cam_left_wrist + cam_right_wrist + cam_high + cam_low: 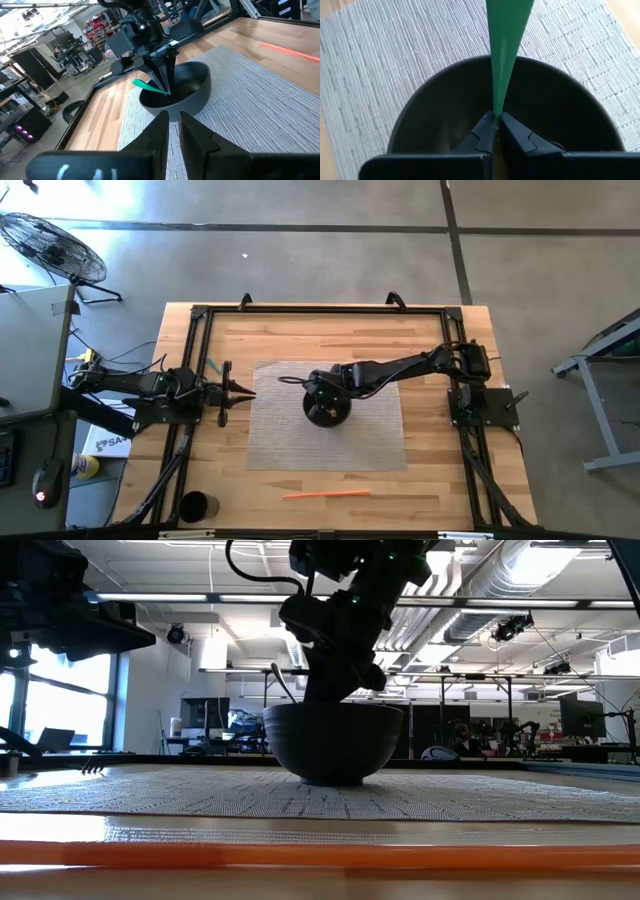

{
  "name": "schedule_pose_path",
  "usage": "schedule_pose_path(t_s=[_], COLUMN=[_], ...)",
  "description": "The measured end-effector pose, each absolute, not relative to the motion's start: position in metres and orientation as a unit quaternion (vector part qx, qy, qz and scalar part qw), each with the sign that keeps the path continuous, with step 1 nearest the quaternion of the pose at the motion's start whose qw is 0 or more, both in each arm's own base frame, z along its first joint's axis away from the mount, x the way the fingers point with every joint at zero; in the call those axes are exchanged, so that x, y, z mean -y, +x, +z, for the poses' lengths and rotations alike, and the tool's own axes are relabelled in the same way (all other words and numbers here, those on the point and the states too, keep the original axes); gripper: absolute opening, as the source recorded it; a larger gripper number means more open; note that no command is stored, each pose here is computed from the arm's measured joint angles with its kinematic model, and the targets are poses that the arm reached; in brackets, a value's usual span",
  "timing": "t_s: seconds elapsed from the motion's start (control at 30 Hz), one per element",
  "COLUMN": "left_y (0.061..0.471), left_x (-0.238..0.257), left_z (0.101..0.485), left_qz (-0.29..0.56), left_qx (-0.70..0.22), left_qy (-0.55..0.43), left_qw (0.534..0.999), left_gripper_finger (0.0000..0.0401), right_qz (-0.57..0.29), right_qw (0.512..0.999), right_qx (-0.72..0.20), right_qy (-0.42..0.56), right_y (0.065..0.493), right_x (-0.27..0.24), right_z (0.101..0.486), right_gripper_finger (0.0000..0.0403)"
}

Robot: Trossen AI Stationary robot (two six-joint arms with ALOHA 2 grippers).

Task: Pick & Place Utensil
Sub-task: Put the green spoon into the black bowl on the gray mat, then put the blue fork into the black bowl on the gray mat

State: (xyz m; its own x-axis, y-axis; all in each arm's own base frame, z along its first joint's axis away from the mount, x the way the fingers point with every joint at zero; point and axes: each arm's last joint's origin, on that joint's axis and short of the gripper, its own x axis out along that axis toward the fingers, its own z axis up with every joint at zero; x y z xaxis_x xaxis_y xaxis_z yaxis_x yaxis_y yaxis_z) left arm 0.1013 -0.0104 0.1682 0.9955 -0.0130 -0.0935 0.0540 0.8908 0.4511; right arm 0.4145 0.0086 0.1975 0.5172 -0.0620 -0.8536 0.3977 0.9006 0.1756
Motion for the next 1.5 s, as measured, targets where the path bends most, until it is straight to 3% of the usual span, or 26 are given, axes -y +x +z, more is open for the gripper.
schedule_pose_path(t_s=[0.8,1.03,1.27,1.5], left_y=[0.101,0.101,0.101,0.101], left_x=[0.010,0.010,0.010,0.010], left_z=[0.168,0.168,0.168,0.168], left_qz=[-0.018,-0.018,-0.018,-0.018], left_qx=[-0.044,-0.044,-0.045,-0.044], left_qy=[0.233,0.233,0.233,0.233], left_qw=[0.971,0.971,0.971,0.971], left_gripper_finger=[0.0040,0.0040,0.0040,0.0040], right_qz=[-0.127,-0.123,-0.122,-0.100], right_qw=[0.858,0.862,0.877,0.904], right_qx=[-0.471,-0.467,-0.449,-0.409], right_qy=[0.162,0.155,0.115,0.067], right_y=[0.423,0.424,0.417,0.394], right_x=[-0.010,-0.010,-0.018,-0.053], right_z=[0.182,0.184,0.222,0.268], right_gripper_finger=[0.0014,0.0063,0.0112,0.0130])
